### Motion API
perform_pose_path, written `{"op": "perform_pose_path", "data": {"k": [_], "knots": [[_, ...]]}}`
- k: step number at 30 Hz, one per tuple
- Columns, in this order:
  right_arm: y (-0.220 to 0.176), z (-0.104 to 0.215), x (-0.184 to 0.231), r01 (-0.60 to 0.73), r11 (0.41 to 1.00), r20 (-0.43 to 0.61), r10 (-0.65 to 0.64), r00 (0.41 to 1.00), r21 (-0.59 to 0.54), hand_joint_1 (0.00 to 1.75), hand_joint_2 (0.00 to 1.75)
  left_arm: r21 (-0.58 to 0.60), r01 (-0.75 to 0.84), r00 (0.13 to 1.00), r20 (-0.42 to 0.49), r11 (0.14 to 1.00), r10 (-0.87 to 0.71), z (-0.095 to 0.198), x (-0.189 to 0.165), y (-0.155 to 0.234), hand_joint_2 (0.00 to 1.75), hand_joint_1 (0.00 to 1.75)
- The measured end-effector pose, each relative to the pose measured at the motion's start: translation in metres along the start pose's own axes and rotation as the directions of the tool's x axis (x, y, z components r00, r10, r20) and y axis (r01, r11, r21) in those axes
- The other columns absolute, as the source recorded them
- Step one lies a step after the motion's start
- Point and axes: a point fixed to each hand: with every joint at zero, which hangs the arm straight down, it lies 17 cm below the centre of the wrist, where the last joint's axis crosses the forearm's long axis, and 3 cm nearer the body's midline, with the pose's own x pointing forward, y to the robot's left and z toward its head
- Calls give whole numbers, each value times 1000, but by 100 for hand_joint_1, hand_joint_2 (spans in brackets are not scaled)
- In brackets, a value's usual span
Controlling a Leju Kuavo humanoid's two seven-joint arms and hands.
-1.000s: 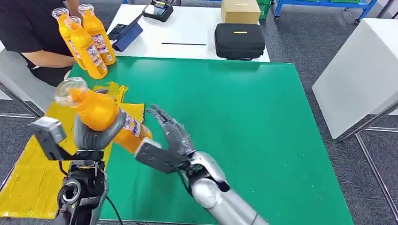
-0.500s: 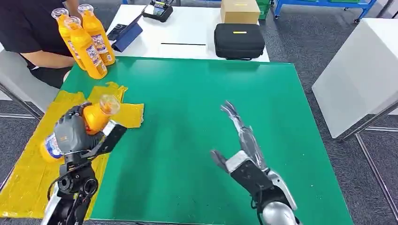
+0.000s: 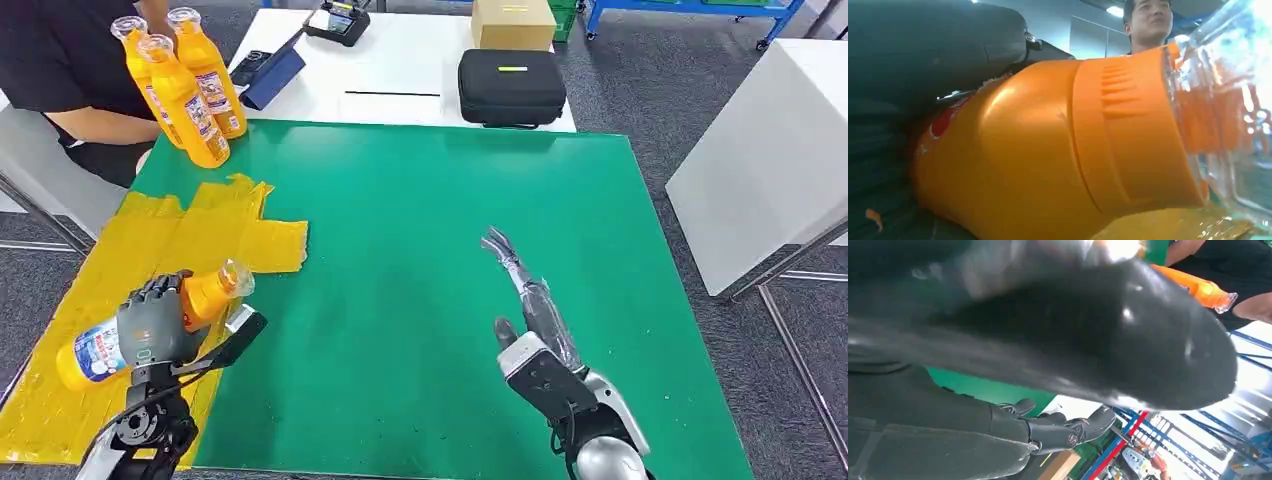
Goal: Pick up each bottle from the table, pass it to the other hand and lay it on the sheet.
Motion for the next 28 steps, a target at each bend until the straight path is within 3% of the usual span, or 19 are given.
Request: {"op": "perform_pose_path", "data": {"k": [1,2,3,9,28], "knots": [[0,0,0,2,1000,0,-2,1000,2,0,0,-12,3,1000,4,1000,-3,1,0,-3,175,175],[1,-1,-1,3,1000,0,-3,1000,4,0,0,-29,8,1000,12,1000,-8,3,0,-7,175,150],[1,-2,0,3,1000,1,-3,1000,8,0,0,-45,11,1000,24,999,-10,6,1,-12,0,0],[3,-7,-1,5,1000,5,-5,1000,19,0,0,-124,-19,997,78,992,29,20,10,-36,0,0],[11,-9,-6,6,999,-5,-6,1000,42,0,0,-129,-72,984,152,989,91,31,28,-40,0,0]]}}
